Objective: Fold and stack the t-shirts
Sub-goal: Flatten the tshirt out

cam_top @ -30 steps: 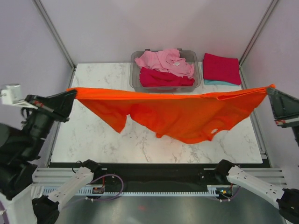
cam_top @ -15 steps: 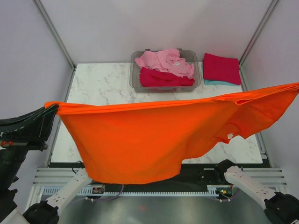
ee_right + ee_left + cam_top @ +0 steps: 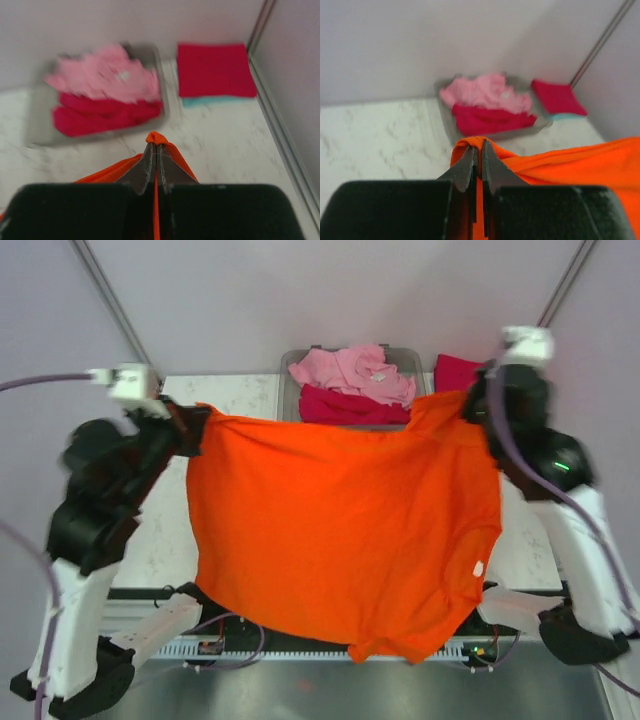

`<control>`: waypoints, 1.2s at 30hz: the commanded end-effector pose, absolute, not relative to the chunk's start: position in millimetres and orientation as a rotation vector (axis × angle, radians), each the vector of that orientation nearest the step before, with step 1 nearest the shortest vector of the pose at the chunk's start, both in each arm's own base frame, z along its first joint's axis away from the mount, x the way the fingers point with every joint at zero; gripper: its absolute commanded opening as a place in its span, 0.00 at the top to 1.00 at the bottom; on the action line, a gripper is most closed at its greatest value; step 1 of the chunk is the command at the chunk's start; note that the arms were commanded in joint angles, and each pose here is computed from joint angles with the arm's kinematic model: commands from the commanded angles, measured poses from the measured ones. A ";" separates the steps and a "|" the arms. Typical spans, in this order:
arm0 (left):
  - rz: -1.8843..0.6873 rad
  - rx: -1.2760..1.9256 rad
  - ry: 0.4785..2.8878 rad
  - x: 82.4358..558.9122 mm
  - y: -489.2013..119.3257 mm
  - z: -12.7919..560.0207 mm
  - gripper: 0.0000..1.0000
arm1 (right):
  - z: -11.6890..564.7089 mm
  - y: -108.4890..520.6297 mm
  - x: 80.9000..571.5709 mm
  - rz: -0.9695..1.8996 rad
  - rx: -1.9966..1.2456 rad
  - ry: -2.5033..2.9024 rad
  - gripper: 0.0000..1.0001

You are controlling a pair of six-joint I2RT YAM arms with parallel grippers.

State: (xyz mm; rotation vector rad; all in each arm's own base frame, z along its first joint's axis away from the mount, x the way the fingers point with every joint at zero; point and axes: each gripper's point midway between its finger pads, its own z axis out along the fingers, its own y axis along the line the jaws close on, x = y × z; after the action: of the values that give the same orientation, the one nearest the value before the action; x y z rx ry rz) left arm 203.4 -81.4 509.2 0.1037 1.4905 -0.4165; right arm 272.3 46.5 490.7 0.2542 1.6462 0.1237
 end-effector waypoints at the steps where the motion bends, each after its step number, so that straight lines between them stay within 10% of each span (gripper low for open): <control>1: -0.211 0.012 2.120 291.1 -92.8 316.3 0.98 | 286.5 48.2 345.3 -0.338 0.189 2.155 1.00; 5: -0.177 -0.164 2.442 338.3 -75.9 181.5 0.97 | 201.4 58.5 396.4 -0.285 0.218 2.243 1.00; 7: -0.185 -0.234 2.563 355.0 -71.1 138.5 0.86 | 176.0 65.2 418.8 -0.292 0.211 2.283 0.80; 8: -0.169 -0.263 2.595 361.0 -65.3 127.7 0.47 | 170.8 66.3 427.5 -0.303 0.192 2.296 0.62; 9: -0.153 -0.278 2.645 366.6 -63.8 110.1 0.28 | 152.3 68.6 434.8 -0.333 0.165 2.343 0.23; 11: -0.137 -0.298 2.669 377.2 -59.3 111.9 0.13 | 167.0 70.9 452.5 -0.334 0.158 2.317 0.13; 20: -0.113 -0.356 2.564 361.6 -45.1 133.5 0.14 | 192.1 74.4 421.6 -0.180 0.166 2.293 0.05; 27: -0.260 -0.331 2.612 333.7 -75.0 104.4 0.18 | 101.7 95.8 333.2 0.103 0.248 2.497 0.04; 36: -0.322 -0.379 2.686 337.9 -112.5 57.5 0.19 | 28.9 96.6 336.0 0.068 0.259 2.651 0.04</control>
State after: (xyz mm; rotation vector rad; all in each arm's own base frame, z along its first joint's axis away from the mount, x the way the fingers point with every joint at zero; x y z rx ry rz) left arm 320.2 -103.4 65.8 -0.2745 2.7319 -0.2588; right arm 308.0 86.4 29.5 0.2288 2.7070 -0.0006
